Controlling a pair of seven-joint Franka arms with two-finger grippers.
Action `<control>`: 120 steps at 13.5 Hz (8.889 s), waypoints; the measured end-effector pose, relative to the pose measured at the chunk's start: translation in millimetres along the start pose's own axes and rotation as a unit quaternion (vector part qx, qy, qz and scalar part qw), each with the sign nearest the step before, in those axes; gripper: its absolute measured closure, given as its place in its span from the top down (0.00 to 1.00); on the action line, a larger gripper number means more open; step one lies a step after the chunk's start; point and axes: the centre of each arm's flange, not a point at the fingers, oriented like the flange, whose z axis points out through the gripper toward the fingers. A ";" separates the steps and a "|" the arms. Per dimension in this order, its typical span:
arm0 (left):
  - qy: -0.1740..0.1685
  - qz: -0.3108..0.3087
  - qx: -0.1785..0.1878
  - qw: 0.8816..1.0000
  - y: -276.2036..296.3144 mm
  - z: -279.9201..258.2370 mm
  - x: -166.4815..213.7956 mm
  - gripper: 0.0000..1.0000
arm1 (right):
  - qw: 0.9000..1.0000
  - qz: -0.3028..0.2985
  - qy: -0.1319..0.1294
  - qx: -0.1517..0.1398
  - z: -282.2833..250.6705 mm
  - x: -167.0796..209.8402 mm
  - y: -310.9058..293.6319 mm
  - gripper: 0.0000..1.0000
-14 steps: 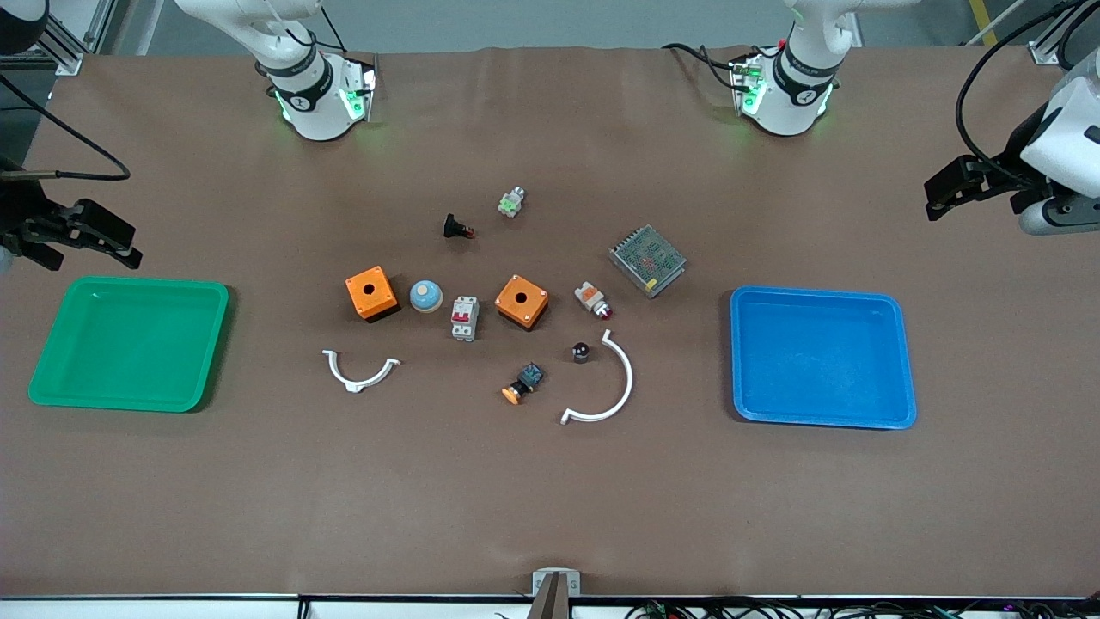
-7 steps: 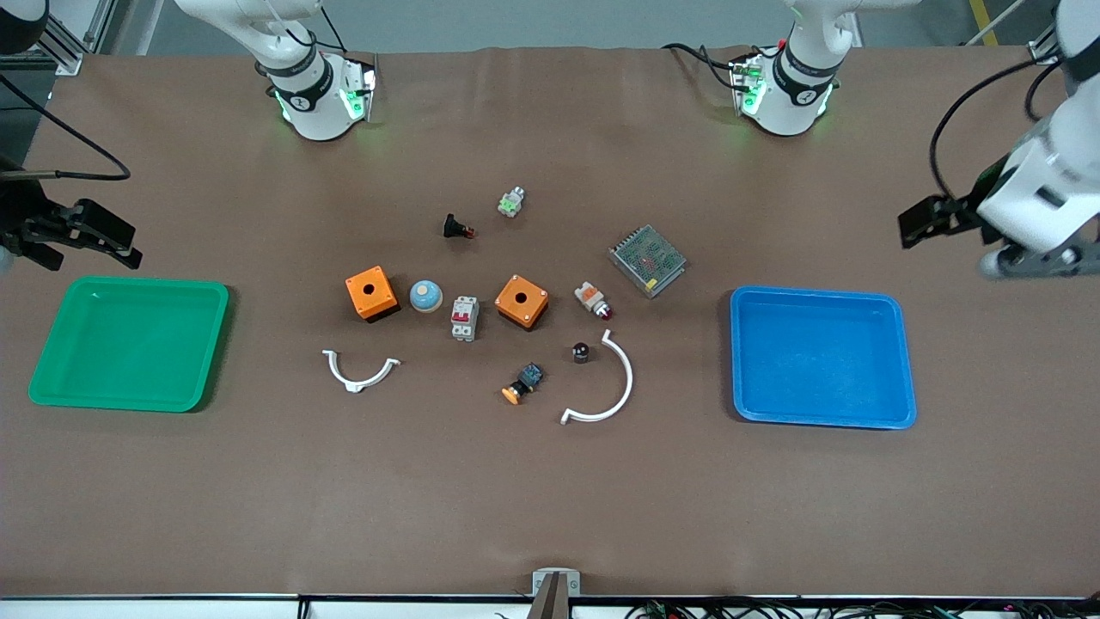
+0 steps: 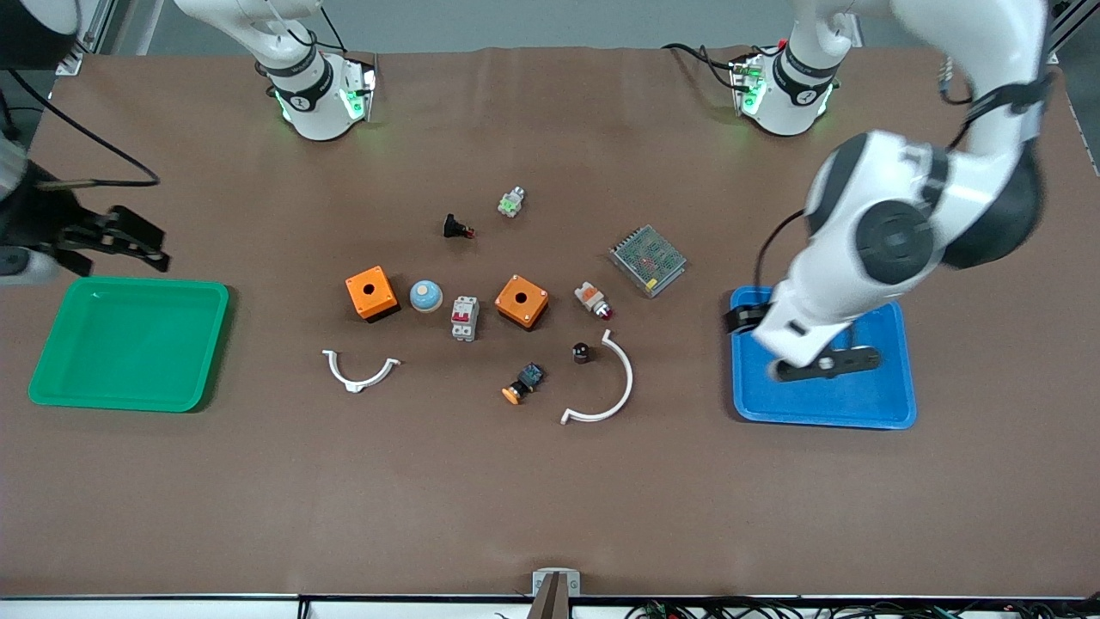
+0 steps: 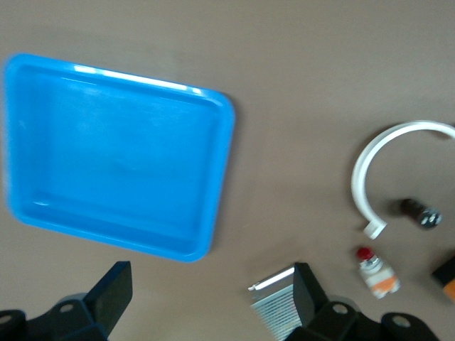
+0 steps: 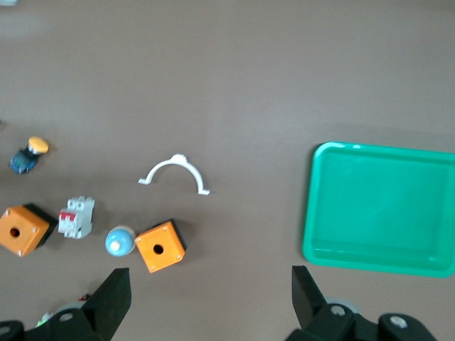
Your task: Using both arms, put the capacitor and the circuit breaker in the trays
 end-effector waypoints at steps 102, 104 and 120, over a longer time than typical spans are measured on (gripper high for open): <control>0.120 0.003 0.009 0.993 -311.2 -173.8 6.4 1.00 | 0.993 0.065 -0.093 -0.019 387.0 -4.9 351.6 0.47; 0.115 0.006 0.010 0.993 -310.9 -178.2 0.5 1.00 | 0.993 0.065 -0.094 -0.019 386.6 -5.0 351.8 0.67; 0.066 0.047 -0.028 0.996 -256.5 -207.1 -58.7 1.00 | 0.997 -0.005 -0.069 -0.040 49.4 -10.2 112.7 0.99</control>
